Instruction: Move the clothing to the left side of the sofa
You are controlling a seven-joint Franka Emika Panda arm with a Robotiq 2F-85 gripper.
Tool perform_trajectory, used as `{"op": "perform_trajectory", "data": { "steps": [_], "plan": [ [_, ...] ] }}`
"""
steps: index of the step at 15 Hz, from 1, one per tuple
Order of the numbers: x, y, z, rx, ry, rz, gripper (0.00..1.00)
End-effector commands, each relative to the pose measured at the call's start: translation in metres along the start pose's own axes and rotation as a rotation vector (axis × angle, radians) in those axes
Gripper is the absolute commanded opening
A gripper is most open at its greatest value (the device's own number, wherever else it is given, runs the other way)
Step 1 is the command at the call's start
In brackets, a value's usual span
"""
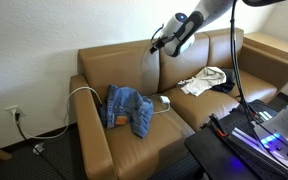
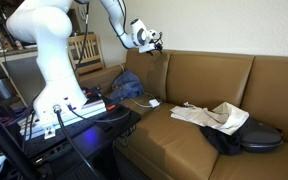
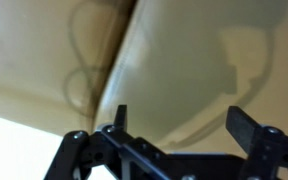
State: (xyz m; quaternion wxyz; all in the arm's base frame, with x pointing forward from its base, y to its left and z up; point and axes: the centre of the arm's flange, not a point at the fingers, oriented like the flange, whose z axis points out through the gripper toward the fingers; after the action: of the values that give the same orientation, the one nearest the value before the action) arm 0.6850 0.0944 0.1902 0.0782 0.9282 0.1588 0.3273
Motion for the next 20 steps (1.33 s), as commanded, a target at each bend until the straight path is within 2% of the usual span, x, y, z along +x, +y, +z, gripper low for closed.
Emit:
{"op": "perform_trajectory", "data": {
  "steps": [1,2,5,6,8,11,17,18,20],
  "plan": [
    [-0.026,0.044,-0.044,0.063,-0.048,0.176,1.00],
    [-0.016,0.032,-0.012,0.000,-0.026,0.093,1.00],
    [-0.016,0.041,-0.017,0.001,-0.024,0.105,1.00],
    [-0.022,0.047,-0.005,-0.047,-0.037,0.105,1.00],
    [-0.052,0.095,0.031,-0.170,-0.074,0.162,1.00],
    [-0.100,0.170,0.052,-0.310,-0.153,0.248,1.00],
    [-0.229,0.305,0.097,-0.564,-0.329,0.472,1.00],
    [-0.214,0.275,0.062,-0.513,-0.287,0.418,1.00],
    [-0.244,0.298,0.075,-0.554,-0.319,0.450,1.00]
  ]
}}
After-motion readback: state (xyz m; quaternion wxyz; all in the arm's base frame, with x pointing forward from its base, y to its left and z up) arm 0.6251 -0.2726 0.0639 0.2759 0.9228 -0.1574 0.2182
